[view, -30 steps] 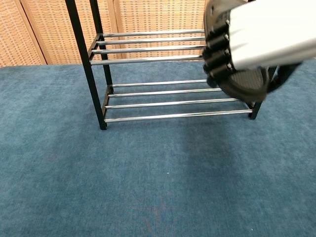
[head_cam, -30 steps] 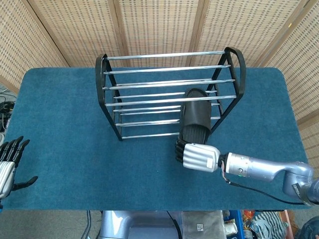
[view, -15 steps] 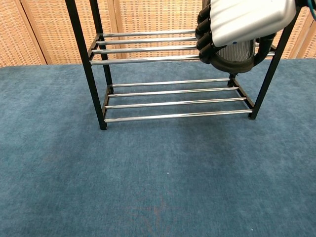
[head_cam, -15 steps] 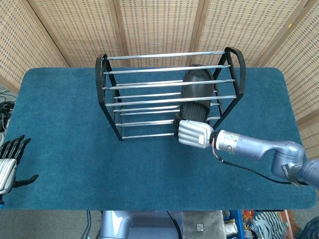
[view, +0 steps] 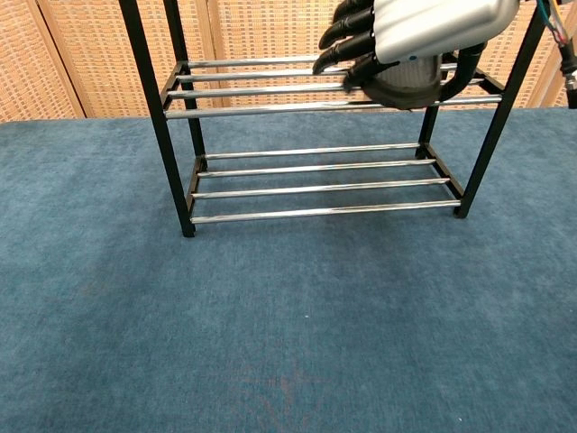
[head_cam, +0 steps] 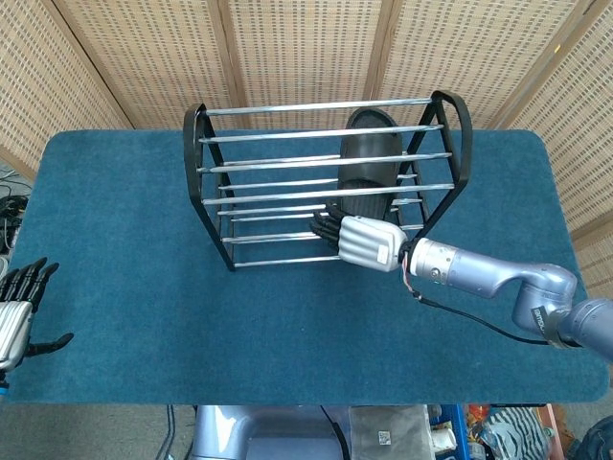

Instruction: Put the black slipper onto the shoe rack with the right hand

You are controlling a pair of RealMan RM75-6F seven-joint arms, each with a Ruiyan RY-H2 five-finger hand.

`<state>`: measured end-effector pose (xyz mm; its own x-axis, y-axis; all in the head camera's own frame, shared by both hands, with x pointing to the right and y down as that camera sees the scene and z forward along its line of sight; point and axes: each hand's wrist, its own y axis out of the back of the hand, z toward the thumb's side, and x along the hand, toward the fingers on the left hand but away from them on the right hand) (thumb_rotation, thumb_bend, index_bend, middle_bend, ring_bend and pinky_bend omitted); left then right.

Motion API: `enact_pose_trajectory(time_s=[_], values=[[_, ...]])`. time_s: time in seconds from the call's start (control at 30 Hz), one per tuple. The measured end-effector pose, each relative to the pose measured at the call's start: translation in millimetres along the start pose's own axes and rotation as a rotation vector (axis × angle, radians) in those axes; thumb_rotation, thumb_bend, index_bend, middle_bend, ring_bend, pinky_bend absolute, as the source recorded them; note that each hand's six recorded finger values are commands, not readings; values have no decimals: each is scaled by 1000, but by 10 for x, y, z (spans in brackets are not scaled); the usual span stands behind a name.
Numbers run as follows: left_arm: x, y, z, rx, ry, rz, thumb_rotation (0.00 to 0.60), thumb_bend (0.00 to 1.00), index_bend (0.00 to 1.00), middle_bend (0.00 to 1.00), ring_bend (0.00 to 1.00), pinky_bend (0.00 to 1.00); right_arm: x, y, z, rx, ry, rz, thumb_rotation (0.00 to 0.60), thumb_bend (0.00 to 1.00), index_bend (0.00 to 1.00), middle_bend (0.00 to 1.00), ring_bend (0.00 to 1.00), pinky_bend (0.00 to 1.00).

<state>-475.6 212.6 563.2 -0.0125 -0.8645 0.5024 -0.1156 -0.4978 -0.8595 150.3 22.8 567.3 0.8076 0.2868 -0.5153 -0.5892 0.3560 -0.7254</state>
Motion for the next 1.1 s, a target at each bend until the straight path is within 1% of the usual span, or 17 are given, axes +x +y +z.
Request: enact_pose_trajectory(time_s=[0.13, 0.4, 0.57, 0.77, 0.87, 0.97, 1.1], values=[[-5, 6, 2, 1, -1, 3, 600, 158, 0, 0, 0, 0, 42, -2, -2, -20, -34, 22, 600, 142, 0, 0, 0, 0], [-34, 27, 30, 0, -13, 13, 600, 157, 0, 0, 0, 0, 186, 84, 151, -23, -46, 28, 600, 98, 0, 0, 0, 0], [-47, 35, 32, -3, -19, 14, 600, 157, 0, 0, 0, 0, 333, 180, 267, -44, -56, -8, 600, 63, 0, 0, 0, 0], [-69, 46, 40, -4, -28, 20, 600, 158, 0, 0, 0, 0, 625, 260, 426, -88, -95, -68, 600, 24, 0, 0, 0, 0], [-87, 49, 58, -3, -38, 24, 600, 156, 0, 0, 0, 0, 817, 243, 506, -137, -135, -91, 600, 6, 0, 0, 0, 0], [-117, 59, 88, -2, -54, 34, 600, 157, 0, 0, 0, 0, 1051, 173, 590, -211, -195, -106, 600, 0, 0, 0, 0, 0], [-168, 82, 135, 0, -77, 56, 600, 157, 0, 0, 0, 0, 1423, -25, 729, -346, -313, -107, 600, 0, 0, 0, 0, 0]])
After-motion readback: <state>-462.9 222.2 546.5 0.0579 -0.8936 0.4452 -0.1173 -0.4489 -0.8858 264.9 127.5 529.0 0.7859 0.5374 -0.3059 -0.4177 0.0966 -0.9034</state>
